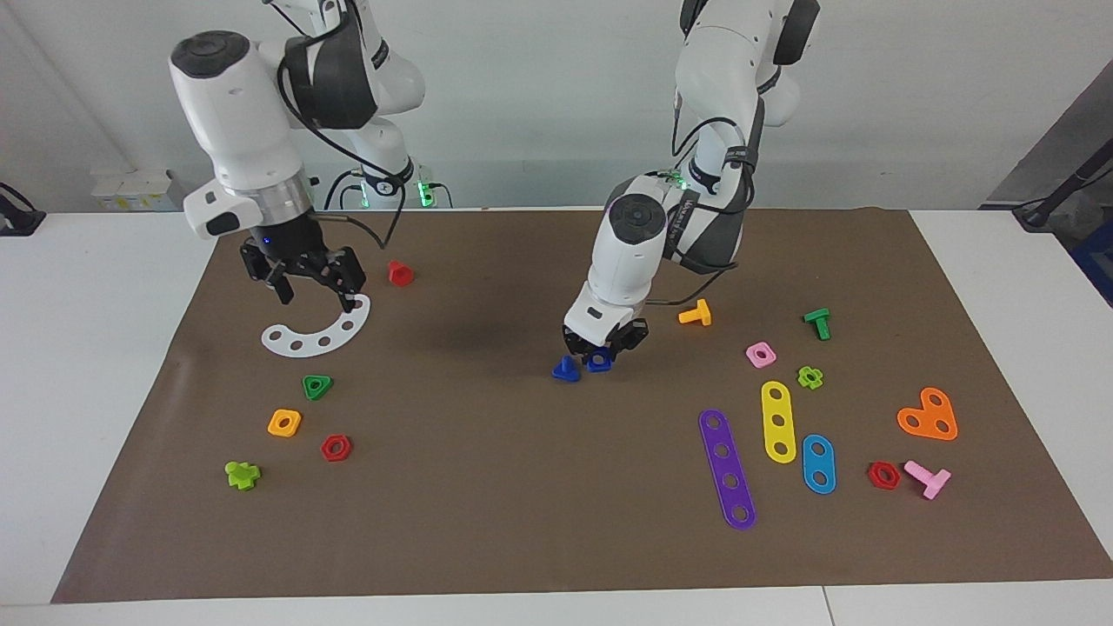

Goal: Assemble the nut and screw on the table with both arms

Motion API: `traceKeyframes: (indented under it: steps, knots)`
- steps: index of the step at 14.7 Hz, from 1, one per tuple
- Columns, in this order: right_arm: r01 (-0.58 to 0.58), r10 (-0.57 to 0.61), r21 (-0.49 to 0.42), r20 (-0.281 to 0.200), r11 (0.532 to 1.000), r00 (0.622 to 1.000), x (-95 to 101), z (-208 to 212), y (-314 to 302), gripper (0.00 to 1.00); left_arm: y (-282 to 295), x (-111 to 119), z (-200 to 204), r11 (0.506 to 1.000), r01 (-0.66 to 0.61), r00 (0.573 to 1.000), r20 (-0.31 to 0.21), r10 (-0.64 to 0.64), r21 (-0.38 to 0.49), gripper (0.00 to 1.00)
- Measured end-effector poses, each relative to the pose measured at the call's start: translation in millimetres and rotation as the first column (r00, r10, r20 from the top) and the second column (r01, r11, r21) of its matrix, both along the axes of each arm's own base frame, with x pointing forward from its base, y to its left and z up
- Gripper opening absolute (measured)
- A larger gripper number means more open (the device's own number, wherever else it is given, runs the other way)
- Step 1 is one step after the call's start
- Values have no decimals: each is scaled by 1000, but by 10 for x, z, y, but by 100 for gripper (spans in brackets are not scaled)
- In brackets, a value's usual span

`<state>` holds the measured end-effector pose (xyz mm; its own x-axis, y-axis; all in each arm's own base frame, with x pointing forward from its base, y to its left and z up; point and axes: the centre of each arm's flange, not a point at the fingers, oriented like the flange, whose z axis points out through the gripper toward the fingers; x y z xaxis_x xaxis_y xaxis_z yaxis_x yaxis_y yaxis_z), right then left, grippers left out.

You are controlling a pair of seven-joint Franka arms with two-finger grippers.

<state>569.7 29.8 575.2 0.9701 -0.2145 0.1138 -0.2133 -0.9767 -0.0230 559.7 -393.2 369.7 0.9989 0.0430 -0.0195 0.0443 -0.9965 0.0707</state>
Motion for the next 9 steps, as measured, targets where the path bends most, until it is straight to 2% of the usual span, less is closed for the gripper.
traceKeyframes:
  steps: [5, 9]
  knots:
    - [-42, 42, -2, -86, 999, 995, -307, 680, -449, 100, -282, -110, -73, 1000, -1, 1000, -4, 1, 0, 46]
    - [-46, 46, 0, -112, 999, 993, -377, 801, -516, 100, -317, -112, -88, 1000, 0, 1000, -3, 0, 0, 46]
